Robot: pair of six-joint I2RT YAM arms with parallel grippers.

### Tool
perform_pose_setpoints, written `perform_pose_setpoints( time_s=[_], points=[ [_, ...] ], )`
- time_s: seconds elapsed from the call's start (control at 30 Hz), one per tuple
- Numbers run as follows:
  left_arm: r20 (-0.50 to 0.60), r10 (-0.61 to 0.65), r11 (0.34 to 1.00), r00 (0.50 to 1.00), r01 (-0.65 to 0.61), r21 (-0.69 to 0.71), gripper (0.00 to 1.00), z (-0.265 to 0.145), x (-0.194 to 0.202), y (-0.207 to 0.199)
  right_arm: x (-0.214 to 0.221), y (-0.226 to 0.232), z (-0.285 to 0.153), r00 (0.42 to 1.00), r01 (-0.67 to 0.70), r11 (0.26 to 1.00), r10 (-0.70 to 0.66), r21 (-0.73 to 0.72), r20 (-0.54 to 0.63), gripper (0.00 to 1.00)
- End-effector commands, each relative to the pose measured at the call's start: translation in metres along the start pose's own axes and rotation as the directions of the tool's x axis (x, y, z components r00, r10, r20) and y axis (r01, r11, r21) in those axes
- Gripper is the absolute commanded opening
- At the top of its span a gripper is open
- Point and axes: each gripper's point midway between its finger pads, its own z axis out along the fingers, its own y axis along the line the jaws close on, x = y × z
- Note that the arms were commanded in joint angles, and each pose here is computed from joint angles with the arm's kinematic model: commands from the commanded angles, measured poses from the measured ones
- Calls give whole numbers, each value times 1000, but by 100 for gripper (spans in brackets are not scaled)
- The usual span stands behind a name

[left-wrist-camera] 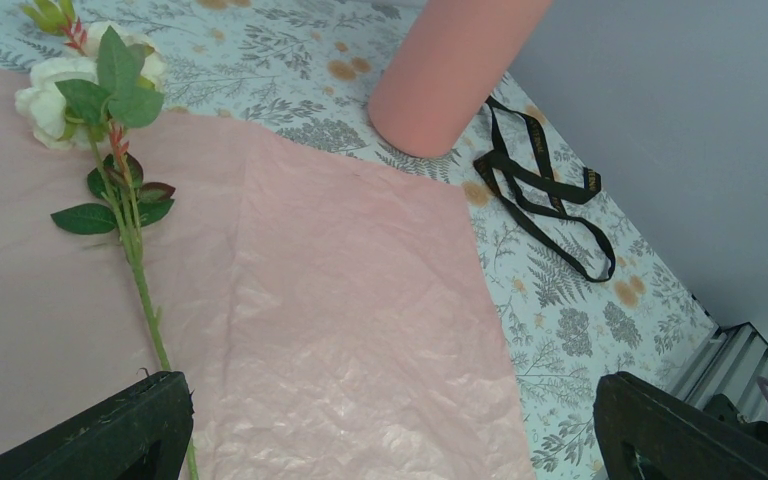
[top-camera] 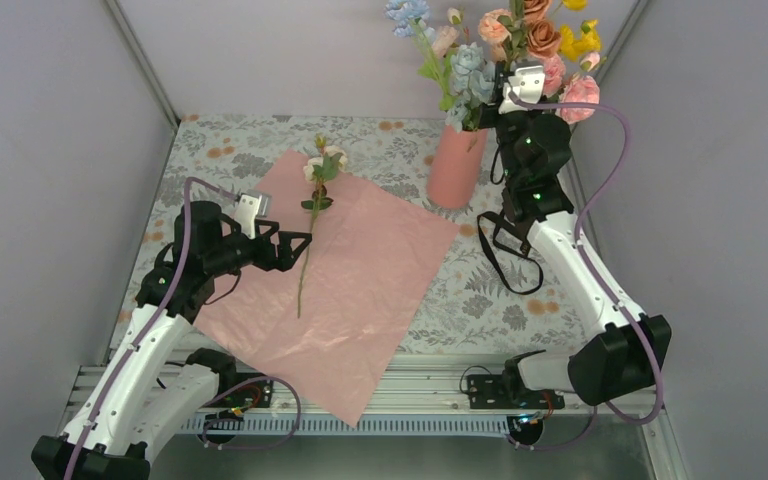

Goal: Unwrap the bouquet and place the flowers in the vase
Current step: Insert the fake flower into the vase.

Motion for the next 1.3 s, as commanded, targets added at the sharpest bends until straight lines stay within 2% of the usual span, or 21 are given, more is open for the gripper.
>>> perform_pose_setpoints(
  time_s=[0.0, 0.3, 0.5, 0.9, 1.13, 1.27],
  points=[
    [6, 9, 1000, 1000, -9, 0, 100, 0, -1, 0, -4, 0, -2, 1000, -19, 1000, 19, -13, 24, 4],
    [10, 8, 1000, 1000, -8, 0, 100, 0, -1, -1, -75, -8, -9, 987, 14, 1000, -12, -15, 161, 4],
    [7, 6, 1000, 1000, -6, -2, 100, 1, -1, 0, -84, -6, -10, 977, 32, 999, -27, -20, 210, 4],
    [15, 21, 1000, 1000, -21, 7, 100, -3, -2, -3, -29, 14, -6, 990, 43, 994, -29, -97, 141, 4],
    [19, 22, 1000, 1000, -22, 5, 100, -4, -2, -3, -25, 17, -2, 991, 49, 992, -34, -113, 129, 4],
    [27, 22, 1000, 999, -22, 6, 100, -5, -4, -4, -8, 19, 9, 1000, 11, 993, -8, -116, 26, 4]
  ],
)
